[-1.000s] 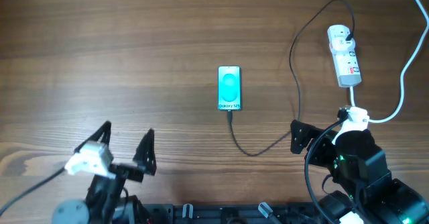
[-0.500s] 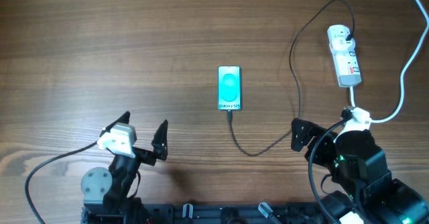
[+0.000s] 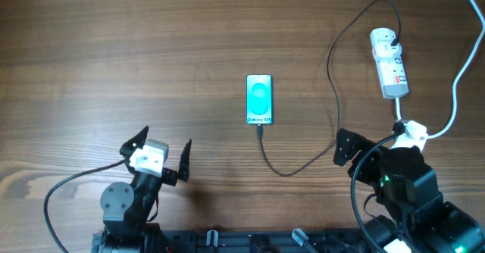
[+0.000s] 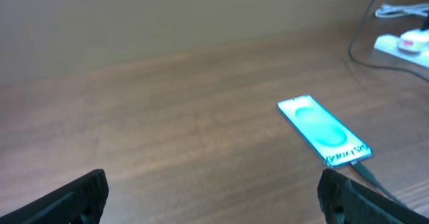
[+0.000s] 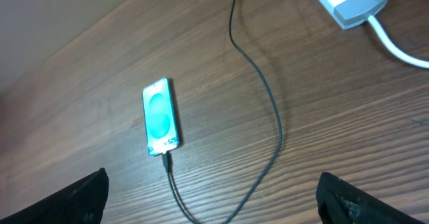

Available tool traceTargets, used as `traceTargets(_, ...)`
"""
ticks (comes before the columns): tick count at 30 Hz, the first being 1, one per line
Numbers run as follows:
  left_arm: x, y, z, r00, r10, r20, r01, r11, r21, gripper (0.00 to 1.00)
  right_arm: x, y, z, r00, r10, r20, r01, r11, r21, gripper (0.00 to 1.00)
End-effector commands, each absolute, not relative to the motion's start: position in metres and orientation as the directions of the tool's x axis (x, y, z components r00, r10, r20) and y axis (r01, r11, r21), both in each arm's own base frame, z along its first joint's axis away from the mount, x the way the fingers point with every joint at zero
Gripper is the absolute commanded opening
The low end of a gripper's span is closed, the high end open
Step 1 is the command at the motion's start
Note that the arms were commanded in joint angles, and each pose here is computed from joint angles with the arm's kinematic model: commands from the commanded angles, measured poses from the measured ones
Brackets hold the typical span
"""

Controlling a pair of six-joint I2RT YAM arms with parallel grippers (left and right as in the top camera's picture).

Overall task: Plug charger to phone and switch on socket
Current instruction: 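Move the right gripper over the white power strip's switch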

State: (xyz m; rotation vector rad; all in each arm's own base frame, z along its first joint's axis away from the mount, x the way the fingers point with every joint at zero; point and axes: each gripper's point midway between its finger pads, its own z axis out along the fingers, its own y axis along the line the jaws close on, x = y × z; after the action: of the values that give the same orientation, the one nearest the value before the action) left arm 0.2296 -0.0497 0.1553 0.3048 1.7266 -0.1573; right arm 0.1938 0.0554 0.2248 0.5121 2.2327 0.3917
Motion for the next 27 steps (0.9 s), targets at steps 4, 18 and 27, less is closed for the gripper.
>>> traceTargets(4, 0.234, -0.049, 0.158, -0.107, 0.109, -0.988, 0.28, 0.957, 0.075, 1.0, 0.201, 0.049, 0.223, -0.581, 0.497, -0.644, 0.291, 0.866, 0.407, 0.99)
traceTargets(18, 0.234, -0.049, 0.151, -0.162, 0.023, -0.986, 0.269, 0.963, -0.021, 1.0, 0.223, 0.008, 0.159, -0.452, 0.705, -0.547, 0.737, 0.641, 0.217, 0.17)
traceTargets(27, 0.234, -0.049, 0.15, -0.163, 0.023, -0.986, 0.269, 0.963, -0.022, 1.0, 0.278, -0.048, 0.138, -0.447, 0.735, -0.51, 0.762, 0.611, 0.214, 0.04)
